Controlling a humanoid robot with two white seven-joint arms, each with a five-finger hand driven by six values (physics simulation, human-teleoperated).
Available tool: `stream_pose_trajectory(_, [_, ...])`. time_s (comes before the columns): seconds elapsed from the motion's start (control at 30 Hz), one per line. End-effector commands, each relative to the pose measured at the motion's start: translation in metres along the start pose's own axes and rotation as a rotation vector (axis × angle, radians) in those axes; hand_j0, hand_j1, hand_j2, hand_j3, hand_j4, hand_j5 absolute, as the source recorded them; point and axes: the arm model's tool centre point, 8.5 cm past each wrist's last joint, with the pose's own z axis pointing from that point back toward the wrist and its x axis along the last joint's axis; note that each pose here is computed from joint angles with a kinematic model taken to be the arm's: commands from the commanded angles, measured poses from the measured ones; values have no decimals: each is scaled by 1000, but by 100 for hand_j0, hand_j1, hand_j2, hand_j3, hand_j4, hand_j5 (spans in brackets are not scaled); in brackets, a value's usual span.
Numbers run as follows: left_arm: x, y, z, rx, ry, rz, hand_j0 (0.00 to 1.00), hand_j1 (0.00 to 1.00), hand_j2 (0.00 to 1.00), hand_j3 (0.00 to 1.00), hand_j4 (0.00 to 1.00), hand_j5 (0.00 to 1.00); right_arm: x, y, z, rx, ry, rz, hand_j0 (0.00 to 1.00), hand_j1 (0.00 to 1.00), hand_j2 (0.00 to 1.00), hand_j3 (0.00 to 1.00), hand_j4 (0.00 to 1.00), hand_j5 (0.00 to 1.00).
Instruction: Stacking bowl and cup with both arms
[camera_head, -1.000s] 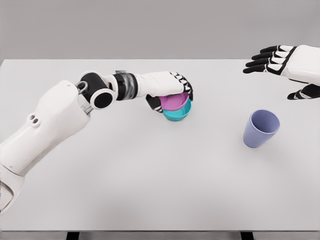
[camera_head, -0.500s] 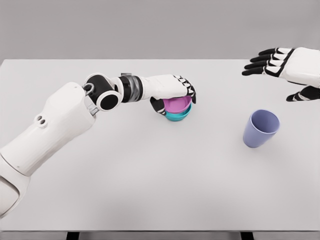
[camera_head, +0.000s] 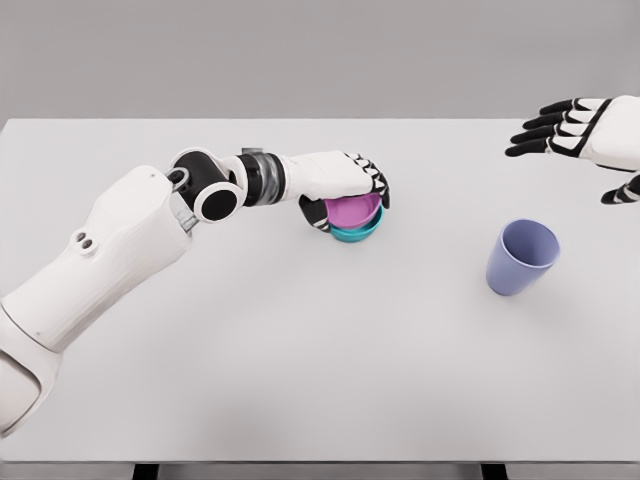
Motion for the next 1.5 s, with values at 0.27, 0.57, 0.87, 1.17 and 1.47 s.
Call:
stream_pose_trajectory(0.27, [-2, -1, 0, -3, 3, 6, 100, 100, 100, 100, 100, 100, -1, 0, 3, 8, 7, -2, 100, 100, 100, 100, 100, 100])
stream_pose_trajectory(0.57, [1, 1, 1, 5, -6, 1, 100, 100, 100, 100, 100, 100, -1, -1, 2, 10, 5, -2, 100, 100, 100, 100, 100, 100])
stream_pose_trajectory(0.87, [6, 49, 87, 167, -49, -72, 100, 100, 100, 100, 100, 100, 5, 20, -13, 99, -41, -28, 100, 100, 100, 100, 100, 100])
stream_pose_trajectory(1.17, [-64, -29, 299, 246, -206, 360, 100, 100, 100, 100, 100, 100, 7, 43, -11, 189, -43, -62, 100, 100, 100, 100, 100, 100])
stream_pose_trajectory(1.47, [-95, -74, 305, 224, -95, 471, 100, 100, 100, 100, 100, 100, 10, 59, -25, 208, -74, -85, 100, 100, 100, 100, 100, 100])
